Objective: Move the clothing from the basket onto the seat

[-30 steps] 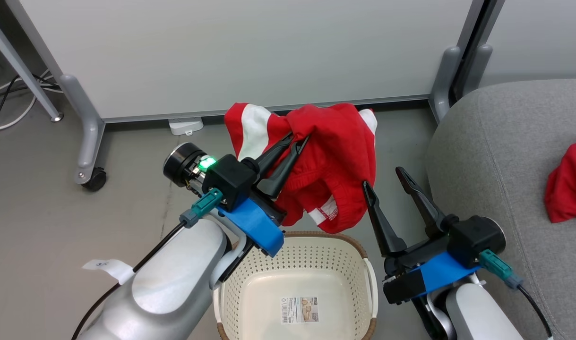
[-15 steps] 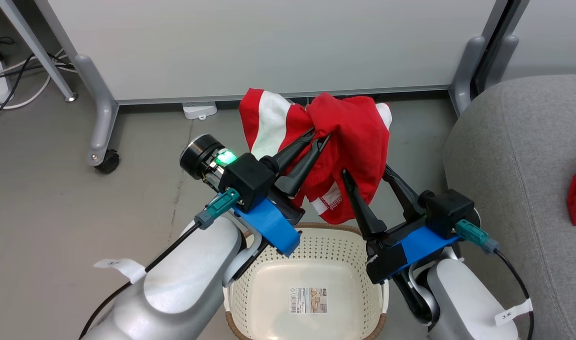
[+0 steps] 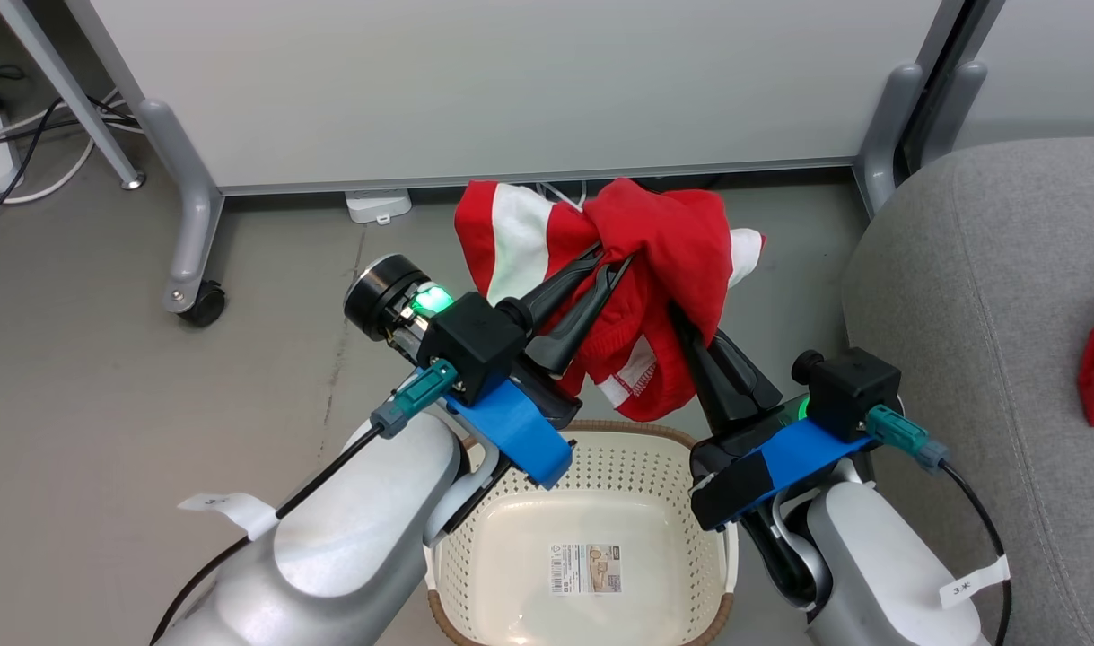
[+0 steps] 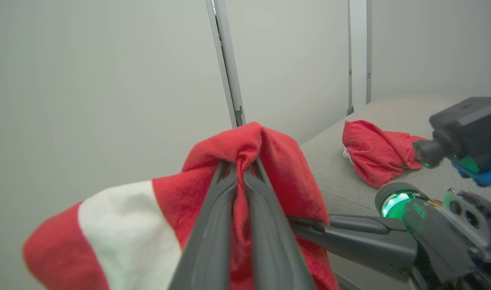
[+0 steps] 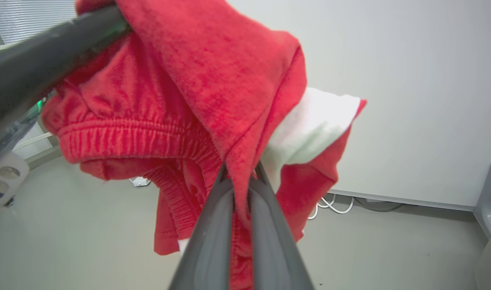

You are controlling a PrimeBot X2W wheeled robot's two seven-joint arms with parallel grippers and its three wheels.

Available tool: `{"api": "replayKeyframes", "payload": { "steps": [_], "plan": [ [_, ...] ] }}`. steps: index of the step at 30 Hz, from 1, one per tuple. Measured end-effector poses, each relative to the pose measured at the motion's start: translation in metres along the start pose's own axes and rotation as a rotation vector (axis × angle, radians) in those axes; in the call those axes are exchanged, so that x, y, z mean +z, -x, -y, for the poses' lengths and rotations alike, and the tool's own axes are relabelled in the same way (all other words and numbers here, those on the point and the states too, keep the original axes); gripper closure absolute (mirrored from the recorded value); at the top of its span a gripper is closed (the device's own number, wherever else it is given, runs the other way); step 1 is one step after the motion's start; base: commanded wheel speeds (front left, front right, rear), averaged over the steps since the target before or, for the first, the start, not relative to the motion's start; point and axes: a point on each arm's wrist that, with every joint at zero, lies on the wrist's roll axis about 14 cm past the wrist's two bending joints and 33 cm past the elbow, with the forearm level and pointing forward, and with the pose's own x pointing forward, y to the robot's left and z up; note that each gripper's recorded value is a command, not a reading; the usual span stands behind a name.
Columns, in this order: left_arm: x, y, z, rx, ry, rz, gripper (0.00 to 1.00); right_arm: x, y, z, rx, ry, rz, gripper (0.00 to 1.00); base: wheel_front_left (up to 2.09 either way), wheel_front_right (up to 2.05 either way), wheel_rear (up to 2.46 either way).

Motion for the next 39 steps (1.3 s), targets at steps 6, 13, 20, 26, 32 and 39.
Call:
{"api": "replayKeyframes", "payload": {
  "steps": [6,13,20,26,32,39],
  "plan": [
    [0.001,0.000,0.001,-0.003,-0.004,0.003,1.00,0.002,0.000,0.001,-0.002,0.007,0.004,1.00,0.00,0.00,0.00],
    [0.004,0.000,0.002,-0.004,-0.009,0.006,1.00,0.005,0.001,0.001,-0.002,0.013,0.009,1.00,0.00,0.00,0.00],
    [0.006,0.000,-0.002,0.007,-0.021,0.012,0.00,0.007,0.002,0.002,-0.007,0.013,0.015,1.00,0.00,0.00,0.00],
    [0.008,0.000,-0.001,0.008,-0.032,0.020,0.00,0.007,0.003,0.004,-0.015,0.013,0.017,1.00,0.00,0.00,0.00],
    [0.008,-0.001,-0.002,0.008,-0.037,0.022,0.00,0.008,0.005,0.010,-0.033,0.016,0.020,1.00,0.00,0.00,0.00],
    [0.000,-0.010,0.006,-0.029,-0.027,0.016,0.00,0.014,0.014,0.030,-0.090,0.028,0.036,1.00,0.00,0.00,0.00]
  ]
}}
